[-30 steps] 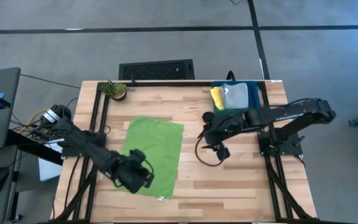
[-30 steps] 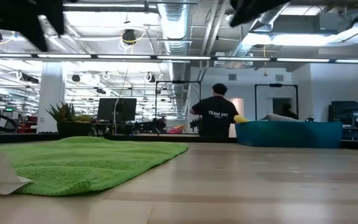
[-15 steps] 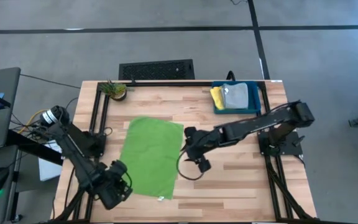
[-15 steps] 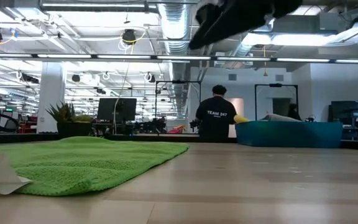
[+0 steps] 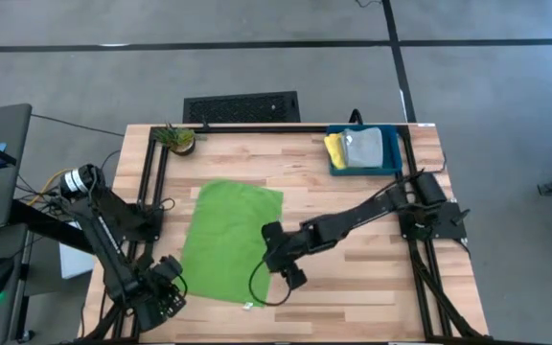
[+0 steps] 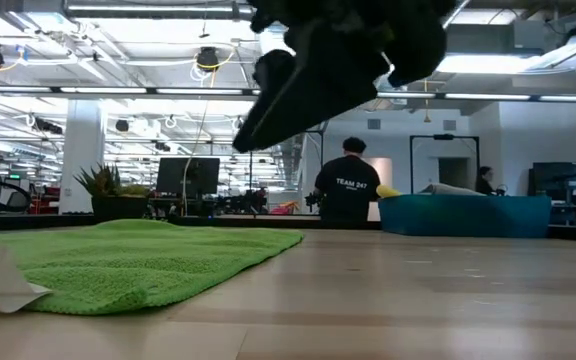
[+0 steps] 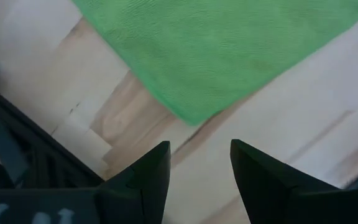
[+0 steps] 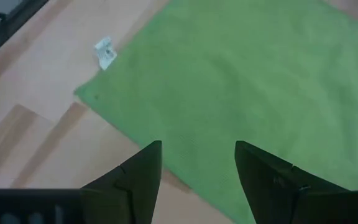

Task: Fold microfiber towels
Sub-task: Fold the green microfiber cloth

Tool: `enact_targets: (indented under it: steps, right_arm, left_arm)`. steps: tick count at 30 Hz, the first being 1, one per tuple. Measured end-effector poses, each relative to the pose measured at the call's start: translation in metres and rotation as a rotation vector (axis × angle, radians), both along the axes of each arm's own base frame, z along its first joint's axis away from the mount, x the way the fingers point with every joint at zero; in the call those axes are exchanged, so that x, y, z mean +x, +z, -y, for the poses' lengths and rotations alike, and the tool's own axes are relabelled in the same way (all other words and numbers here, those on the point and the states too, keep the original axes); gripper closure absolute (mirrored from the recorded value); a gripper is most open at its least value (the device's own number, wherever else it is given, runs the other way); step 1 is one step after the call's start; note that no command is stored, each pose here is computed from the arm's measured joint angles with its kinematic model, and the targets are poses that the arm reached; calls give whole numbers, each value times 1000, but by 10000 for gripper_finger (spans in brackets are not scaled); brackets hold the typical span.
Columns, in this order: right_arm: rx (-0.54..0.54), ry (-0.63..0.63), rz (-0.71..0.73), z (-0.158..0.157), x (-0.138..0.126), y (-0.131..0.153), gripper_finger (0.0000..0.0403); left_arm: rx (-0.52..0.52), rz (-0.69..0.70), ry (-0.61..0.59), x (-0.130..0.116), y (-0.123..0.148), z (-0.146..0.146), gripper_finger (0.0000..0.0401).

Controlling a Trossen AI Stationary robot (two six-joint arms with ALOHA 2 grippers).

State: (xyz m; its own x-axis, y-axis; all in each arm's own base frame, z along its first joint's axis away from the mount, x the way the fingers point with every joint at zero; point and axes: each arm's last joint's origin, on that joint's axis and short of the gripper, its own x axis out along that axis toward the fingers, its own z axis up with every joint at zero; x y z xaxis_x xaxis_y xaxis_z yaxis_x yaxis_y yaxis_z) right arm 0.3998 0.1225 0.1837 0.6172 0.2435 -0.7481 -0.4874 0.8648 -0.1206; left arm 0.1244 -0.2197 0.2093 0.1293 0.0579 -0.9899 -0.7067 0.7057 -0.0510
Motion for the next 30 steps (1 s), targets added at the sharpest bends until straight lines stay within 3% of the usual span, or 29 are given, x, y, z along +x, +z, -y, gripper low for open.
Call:
enact_targets:
  steps: [6,12,19,30]
  right_arm:
    - [29,94,24,-15,19,-1,175]
    - [32,78,-9,-11,32,-21,175]
    - [65,-29,-85,9,41,-46,175]
    - [112,-194,-158,46,44,-50,175]
  left_arm:
    - [-8,3,-16,-9,-22,-2,238]
    - [-37,21,-20,-10,-36,-4,238]
    - [-35,23,-50,-10,-37,-4,238]
    - [-33,23,-64,-10,-37,-4,238]
